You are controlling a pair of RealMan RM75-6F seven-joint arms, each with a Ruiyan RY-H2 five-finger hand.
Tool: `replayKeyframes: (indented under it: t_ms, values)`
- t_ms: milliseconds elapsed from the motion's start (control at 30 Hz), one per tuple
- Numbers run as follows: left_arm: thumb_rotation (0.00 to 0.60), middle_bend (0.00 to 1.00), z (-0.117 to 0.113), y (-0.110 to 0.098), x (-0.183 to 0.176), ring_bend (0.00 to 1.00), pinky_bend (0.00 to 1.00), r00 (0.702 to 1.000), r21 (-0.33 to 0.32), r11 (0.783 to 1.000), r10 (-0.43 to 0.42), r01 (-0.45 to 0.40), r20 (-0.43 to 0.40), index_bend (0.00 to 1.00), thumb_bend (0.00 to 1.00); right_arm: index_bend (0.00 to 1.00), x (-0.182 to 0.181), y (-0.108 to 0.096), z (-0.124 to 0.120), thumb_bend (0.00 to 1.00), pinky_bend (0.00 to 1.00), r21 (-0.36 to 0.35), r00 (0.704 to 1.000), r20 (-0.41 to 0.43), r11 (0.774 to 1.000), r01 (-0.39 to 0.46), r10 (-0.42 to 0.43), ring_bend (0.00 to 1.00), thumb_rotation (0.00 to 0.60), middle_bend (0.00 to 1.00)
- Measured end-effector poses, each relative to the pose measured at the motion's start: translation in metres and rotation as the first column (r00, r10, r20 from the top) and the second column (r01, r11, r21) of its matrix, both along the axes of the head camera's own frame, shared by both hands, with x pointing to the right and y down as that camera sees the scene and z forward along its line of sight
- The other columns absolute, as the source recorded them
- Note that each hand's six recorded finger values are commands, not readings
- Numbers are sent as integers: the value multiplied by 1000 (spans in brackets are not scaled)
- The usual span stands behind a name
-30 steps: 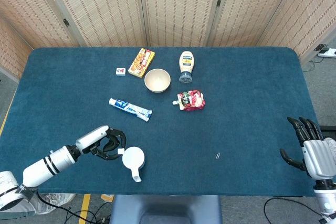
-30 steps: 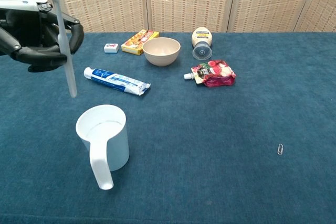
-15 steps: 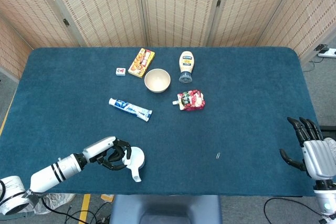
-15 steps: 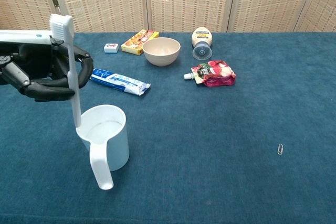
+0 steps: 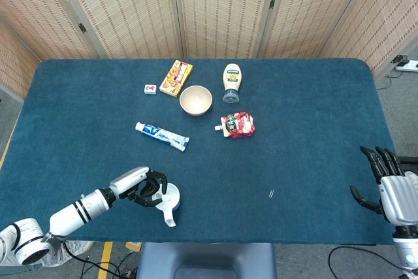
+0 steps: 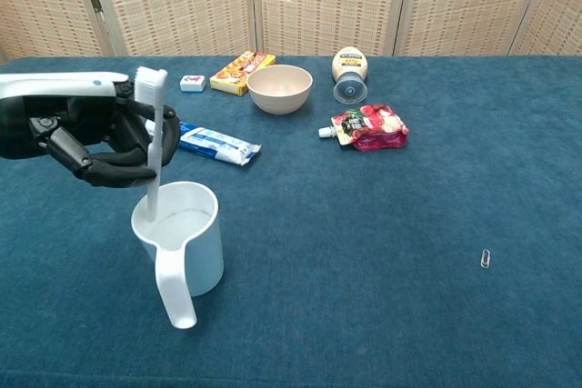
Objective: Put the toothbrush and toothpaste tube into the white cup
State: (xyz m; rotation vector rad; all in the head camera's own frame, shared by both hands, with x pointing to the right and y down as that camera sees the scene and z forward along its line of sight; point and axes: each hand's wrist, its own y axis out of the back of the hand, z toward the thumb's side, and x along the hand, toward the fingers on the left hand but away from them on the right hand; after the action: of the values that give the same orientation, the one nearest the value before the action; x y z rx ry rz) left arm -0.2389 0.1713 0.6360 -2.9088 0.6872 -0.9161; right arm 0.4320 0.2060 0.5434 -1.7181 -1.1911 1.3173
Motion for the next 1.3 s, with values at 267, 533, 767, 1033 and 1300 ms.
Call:
replayKeyframes:
  t_ms: [267,533,767,1033,1300]
  values:
    - [600,791,7,2,-5,699,644,999,17,1000,-1,1,45,325,403,93,-1,-1,1,230,34,1,1000,3,1000,5,-5,63,600,132]
    - [600,748,-3,-6,-11,675,627,999,-15,999,-52,52,2,233,380,93,-2,0,-2,230,34,6,1000,0,1000,5,-5,63,600,132]
    - [600,748,-22,-47,-35,690,627,984,49,983,-173,174,-34,271,380,93,-2,0,-4,230,34,12,1000,-2,1000,8,-8,63,600,132]
    - [600,766,2,-82,-57,745,653,966,219,957,-222,189,136,320,380,93,-5,-1,-6,231,34,16,1000,0,1000,20,-20,65,600,132]
    - [600,781,47,-108,-52,755,667,899,344,938,-114,-43,423,289,380,93,-6,-1,-10,230,34,22,1000,-5,999,24,-24,66,600,132]
